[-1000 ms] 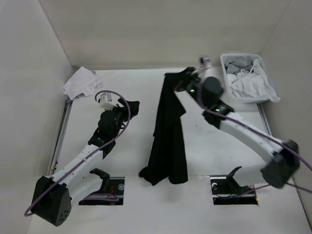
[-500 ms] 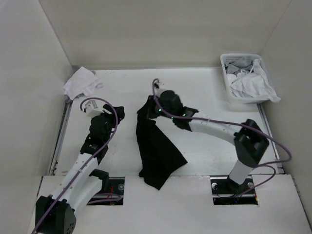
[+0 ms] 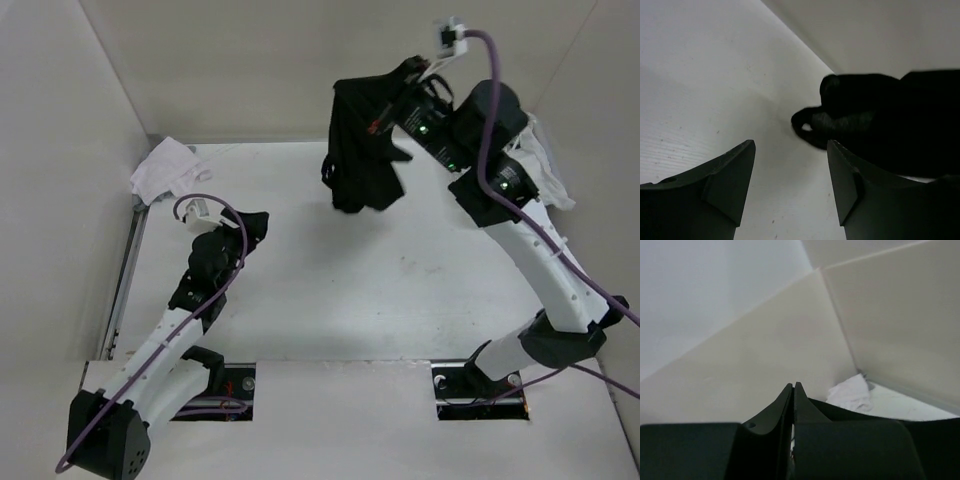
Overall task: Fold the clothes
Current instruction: Flatten the tank top out
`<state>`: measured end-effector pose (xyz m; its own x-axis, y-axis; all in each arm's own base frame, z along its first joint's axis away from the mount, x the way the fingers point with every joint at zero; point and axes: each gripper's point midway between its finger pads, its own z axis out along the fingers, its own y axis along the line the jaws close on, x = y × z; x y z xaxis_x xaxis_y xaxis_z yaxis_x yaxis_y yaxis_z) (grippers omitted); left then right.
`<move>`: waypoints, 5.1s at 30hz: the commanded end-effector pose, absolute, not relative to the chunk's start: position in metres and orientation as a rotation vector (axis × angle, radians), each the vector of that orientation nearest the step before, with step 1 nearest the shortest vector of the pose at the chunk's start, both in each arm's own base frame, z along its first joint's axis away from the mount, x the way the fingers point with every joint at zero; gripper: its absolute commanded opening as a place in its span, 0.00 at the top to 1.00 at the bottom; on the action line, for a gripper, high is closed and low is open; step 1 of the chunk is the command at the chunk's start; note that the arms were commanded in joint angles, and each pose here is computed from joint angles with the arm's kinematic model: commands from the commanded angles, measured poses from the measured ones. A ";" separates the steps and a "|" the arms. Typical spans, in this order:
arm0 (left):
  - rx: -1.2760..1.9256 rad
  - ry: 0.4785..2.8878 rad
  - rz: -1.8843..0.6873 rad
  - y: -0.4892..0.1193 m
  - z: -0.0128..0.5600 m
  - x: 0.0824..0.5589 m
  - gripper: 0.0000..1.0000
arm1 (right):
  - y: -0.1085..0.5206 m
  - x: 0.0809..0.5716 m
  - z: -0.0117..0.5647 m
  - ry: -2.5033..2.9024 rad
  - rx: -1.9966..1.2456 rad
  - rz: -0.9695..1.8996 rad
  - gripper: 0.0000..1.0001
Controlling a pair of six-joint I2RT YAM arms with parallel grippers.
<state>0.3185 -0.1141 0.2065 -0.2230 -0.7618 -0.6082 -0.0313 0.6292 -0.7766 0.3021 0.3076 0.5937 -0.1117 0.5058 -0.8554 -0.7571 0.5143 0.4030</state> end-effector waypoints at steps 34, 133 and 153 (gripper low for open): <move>-0.750 2.049 -0.553 -0.088 0.069 0.316 0.43 | 0.307 0.419 0.101 2.237 0.090 0.614 0.53; -0.694 2.161 -0.457 -0.091 0.046 0.250 0.66 | 0.307 0.269 0.035 2.481 -0.122 0.400 0.55; -0.887 2.130 -0.328 -0.037 0.030 0.260 0.72 | 0.268 0.220 0.188 2.235 -0.001 0.819 0.96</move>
<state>0.2573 -0.0474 0.0247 -0.4484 -0.7002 -0.5555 -0.4762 0.7131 -0.5144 0.1879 0.2966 0.2290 -0.6931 0.2012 -0.6922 -0.3579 0.7374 0.5728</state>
